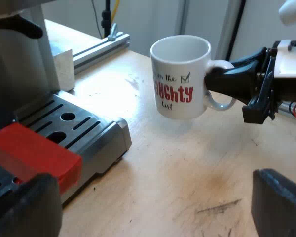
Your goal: Remove mug from coffee machine
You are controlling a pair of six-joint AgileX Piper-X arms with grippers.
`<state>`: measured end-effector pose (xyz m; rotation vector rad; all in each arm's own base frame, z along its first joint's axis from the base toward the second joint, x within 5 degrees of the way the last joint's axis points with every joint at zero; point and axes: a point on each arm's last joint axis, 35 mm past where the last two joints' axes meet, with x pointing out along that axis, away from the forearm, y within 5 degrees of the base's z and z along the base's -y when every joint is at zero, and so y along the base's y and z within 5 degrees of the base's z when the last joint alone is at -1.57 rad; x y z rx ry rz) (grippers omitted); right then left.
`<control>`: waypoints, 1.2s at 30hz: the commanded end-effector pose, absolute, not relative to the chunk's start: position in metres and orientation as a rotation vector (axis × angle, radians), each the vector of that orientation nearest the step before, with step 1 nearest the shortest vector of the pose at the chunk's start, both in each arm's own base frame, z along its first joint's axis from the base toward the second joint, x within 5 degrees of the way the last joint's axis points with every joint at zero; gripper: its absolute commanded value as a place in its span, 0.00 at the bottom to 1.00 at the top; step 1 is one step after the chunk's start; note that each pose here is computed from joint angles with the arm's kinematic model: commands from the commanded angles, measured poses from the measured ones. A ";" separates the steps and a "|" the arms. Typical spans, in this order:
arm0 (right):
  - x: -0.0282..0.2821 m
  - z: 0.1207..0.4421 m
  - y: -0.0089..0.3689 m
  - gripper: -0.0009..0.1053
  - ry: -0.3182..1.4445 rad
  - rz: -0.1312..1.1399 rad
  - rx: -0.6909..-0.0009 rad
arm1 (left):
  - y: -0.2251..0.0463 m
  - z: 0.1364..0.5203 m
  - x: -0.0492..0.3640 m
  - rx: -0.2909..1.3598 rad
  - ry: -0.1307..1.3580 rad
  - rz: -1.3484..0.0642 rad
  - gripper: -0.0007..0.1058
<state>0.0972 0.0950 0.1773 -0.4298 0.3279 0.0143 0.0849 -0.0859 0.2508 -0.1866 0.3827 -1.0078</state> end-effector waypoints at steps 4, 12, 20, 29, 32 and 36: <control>0.106 0.184 0.094 0.01 0.275 0.045 -0.326 | -0.086 0.253 0.085 -0.197 0.377 -0.994 0.75; 0.124 0.173 0.076 0.01 0.227 0.062 -0.324 | -0.086 0.253 0.085 -0.197 0.377 -0.994 0.75; 0.138 0.165 0.064 0.01 0.229 0.104 -0.369 | -0.086 0.253 0.085 -0.197 0.377 -0.994 0.75; 0.161 0.155 0.053 0.01 0.211 0.114 -0.347 | -0.086 0.253 0.085 -0.196 0.380 -0.994 0.75; 0.165 0.149 0.055 0.01 0.214 0.125 -0.369 | -0.086 0.253 0.085 -0.196 0.380 -0.994 0.75; 0.175 0.143 0.059 0.01 0.208 0.125 -0.367 | -0.086 0.253 0.085 -0.196 0.380 -0.994 0.75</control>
